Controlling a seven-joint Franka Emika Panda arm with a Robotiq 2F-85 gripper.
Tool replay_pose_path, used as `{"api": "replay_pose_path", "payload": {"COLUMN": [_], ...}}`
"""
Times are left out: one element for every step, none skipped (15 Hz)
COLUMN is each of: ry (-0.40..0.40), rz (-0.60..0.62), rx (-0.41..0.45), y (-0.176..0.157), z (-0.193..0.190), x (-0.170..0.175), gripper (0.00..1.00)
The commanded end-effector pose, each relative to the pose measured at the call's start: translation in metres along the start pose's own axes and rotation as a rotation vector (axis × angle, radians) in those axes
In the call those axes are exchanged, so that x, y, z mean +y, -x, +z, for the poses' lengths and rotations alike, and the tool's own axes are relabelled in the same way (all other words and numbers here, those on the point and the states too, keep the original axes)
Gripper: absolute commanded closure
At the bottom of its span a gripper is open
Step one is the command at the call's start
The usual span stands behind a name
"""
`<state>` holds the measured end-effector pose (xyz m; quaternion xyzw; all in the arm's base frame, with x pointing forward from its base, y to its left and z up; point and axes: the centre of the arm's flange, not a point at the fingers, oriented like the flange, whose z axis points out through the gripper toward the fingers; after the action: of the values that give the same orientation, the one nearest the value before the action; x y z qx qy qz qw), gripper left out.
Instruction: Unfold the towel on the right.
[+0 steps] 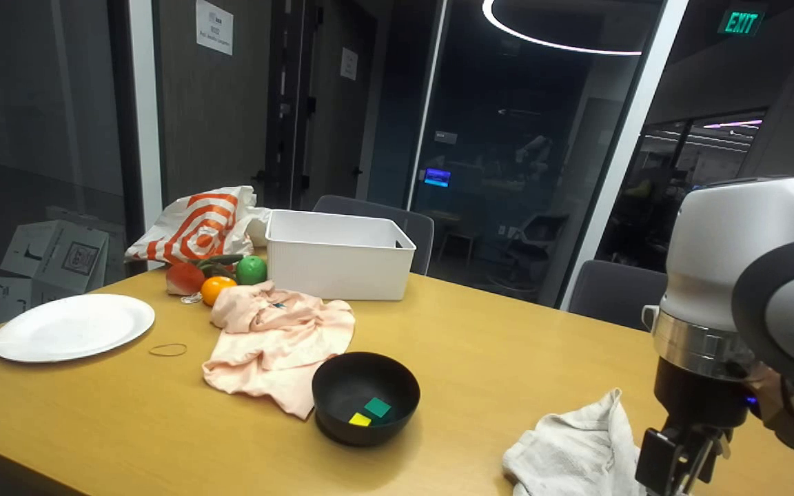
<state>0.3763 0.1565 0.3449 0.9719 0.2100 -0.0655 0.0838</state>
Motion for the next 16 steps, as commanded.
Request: {"api": "replay_pose_path", "payload": {"ry": [-0.043,-0.07,-0.088,-0.099,-0.102,-0.118,-0.127,-0.134,-0.137,-0.134,-0.132,-0.133,-0.135,-0.14,-0.142,-0.142], "rz": [0.002,0.006,0.015,0.025,0.039,0.042,0.048,0.046,0.054,0.048,0.042,0.035,0.032,0.026,0.022,0.018], "rx": [-0.01,-0.014,-0.013,-0.016,-0.02,-0.021,-0.028,-0.032,-0.037,-0.038,-0.047,-0.057,-0.067,-0.074,-0.082,-0.087], "y": [-0.007,-0.009,-0.01,-0.01,-0.012,-0.013,-0.015,-0.016,-0.017,-0.018,-0.019,-0.02,-0.021,-0.021,-0.021,-0.022], "z": [0.009,0.014,0.018,0.022,0.027,0.031,0.037,0.041,0.044,0.049,0.053,0.059,0.064,0.067,0.07,0.073], "x": [0.001,0.0,0.0,0.0,-0.001,-0.002,-0.004,-0.008,-0.01,-0.013,-0.015,-0.018,-0.02,-0.022,-0.025,-0.027], "gripper": [0.0,0.0,0.0,0.0,0.0,0.0,0.0,0.0,0.0,0.0,0.0,0.0,0.0,0.0,0.0,0.0]}}
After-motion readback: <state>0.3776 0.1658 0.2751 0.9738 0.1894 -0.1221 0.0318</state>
